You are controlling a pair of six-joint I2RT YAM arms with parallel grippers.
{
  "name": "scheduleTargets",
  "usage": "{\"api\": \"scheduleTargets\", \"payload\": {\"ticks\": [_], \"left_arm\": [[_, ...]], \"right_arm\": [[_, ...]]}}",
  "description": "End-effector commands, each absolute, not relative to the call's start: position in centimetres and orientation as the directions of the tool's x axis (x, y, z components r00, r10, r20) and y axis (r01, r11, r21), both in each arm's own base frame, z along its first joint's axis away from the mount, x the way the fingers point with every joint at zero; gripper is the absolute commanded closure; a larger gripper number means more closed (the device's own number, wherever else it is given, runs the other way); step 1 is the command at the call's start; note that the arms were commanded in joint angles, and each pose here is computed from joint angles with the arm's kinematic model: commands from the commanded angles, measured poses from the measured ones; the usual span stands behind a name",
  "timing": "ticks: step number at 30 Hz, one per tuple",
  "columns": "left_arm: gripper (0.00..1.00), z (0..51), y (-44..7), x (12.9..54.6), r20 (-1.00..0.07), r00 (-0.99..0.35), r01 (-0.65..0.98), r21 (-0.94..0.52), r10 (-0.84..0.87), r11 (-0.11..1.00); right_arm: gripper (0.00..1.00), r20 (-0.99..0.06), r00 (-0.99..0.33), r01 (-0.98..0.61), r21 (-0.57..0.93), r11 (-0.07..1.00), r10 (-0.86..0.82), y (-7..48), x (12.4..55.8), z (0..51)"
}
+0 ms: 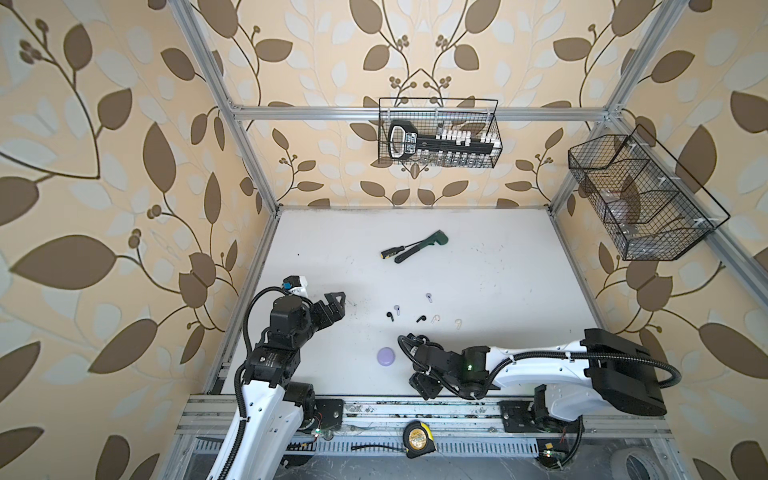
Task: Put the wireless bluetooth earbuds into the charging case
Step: 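Lower the right gripper and grasp the cream oval charging case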
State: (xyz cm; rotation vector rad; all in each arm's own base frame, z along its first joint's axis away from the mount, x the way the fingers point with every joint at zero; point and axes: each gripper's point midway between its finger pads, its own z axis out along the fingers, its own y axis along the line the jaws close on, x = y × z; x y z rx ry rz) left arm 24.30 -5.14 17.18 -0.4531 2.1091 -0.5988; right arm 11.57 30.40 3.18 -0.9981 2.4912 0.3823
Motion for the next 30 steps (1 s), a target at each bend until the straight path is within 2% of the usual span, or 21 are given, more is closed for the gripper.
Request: {"api": "scheduleTargets", "payload": {"ticks": [1, 10, 26, 30], "left_arm": [[0.01, 18.0, -5.2, 24.6, -0.676, -0.541, -0.071, -0.557, -0.501, 0.827], [0.01, 17.9, -5.3, 24.6, -0.674, -0.543, -0.068, -0.559, -0.501, 0.826], [0.01, 17.9, -5.4, 24.7, -0.673, -0.545, -0.067, -0.56, -0.5, 0.826], [0.01, 17.9, -5.4, 24.7, -0.674, -0.546, -0.064, -0.559, -0.498, 0.826]], "right_arm": [[0.28, -0.478, -0.661, -0.687, 0.074, 0.723, -0.579, 29.5, 11.4, 3.0], [0.29, -0.468, -0.641, -0.696, 0.02, 0.718, -0.608, 29.5, 11.1, 2.4], [0.41, -0.452, -0.619, -0.693, -0.07, 0.718, -0.642, 29.3, 11.3, 1.3], [0.42, -0.451, -0.615, -0.692, -0.085, 0.717, -0.647, 29.1, 11.4, 1.2]]}}
